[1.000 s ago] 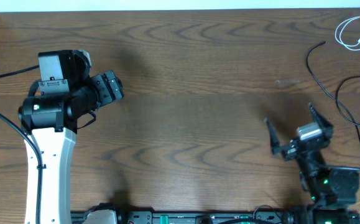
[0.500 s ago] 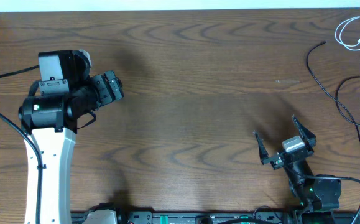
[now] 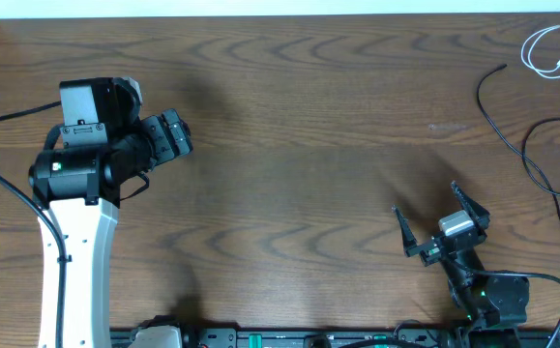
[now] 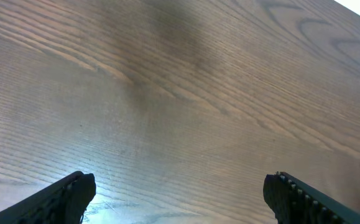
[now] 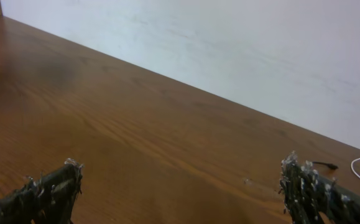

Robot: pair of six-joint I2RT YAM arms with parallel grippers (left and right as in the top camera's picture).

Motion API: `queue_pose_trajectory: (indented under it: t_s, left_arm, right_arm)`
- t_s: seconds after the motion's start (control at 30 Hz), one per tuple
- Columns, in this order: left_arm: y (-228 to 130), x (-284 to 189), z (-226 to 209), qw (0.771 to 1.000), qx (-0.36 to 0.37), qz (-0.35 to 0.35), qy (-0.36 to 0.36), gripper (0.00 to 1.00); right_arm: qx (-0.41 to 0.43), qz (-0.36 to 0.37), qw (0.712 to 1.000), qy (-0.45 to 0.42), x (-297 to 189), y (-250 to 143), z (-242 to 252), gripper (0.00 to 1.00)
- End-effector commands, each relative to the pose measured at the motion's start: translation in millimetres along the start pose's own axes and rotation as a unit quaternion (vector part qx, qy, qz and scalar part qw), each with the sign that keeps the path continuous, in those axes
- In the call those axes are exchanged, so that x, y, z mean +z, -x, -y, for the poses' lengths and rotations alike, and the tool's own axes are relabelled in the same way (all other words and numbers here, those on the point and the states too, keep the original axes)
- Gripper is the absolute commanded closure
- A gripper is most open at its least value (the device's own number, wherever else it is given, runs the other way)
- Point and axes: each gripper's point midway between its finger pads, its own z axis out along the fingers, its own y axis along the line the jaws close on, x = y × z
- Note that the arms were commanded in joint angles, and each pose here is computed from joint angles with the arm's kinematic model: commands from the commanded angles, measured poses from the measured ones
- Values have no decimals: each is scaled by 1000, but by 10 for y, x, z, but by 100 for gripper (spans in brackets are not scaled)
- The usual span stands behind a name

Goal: Untangle cables

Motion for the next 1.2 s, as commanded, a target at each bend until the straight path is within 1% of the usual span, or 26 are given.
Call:
queue_pose_trajectory:
  t_s: [0.0,0.53,0.6,0.77,0.83,1.0,1.17]
  left_arm:
    - [39,-16,6,1000,-5,4,-1,8]
    - [27,-16,-8,1000,-4,2,3,8]
    - [38,-17,-41,1000,-4,5,12,8]
    - [40,-71,-21,1000,-2,12,7,8]
    - [53,-161,3,999,11,31,1,8]
    - [66,-290,30,991,67,113,-19,8]
    - [-23,-301,9,970,105,216,-43,8]
  right_arm:
    - [9,3,1000,7,-2,5,-32,1]
    - [9,3,1000,7,-2,5,-32,1]
    - [9,3,1000,7,-2,5,-32,1]
    - [9,3,1000,7,-2,5,-32,1]
    - [9,3,1000,7,-2,5,-32,1]
    - [9,3,1000,7,-2,5,-32,1]
    - [9,3,1000,7,-2,5,-32,1]
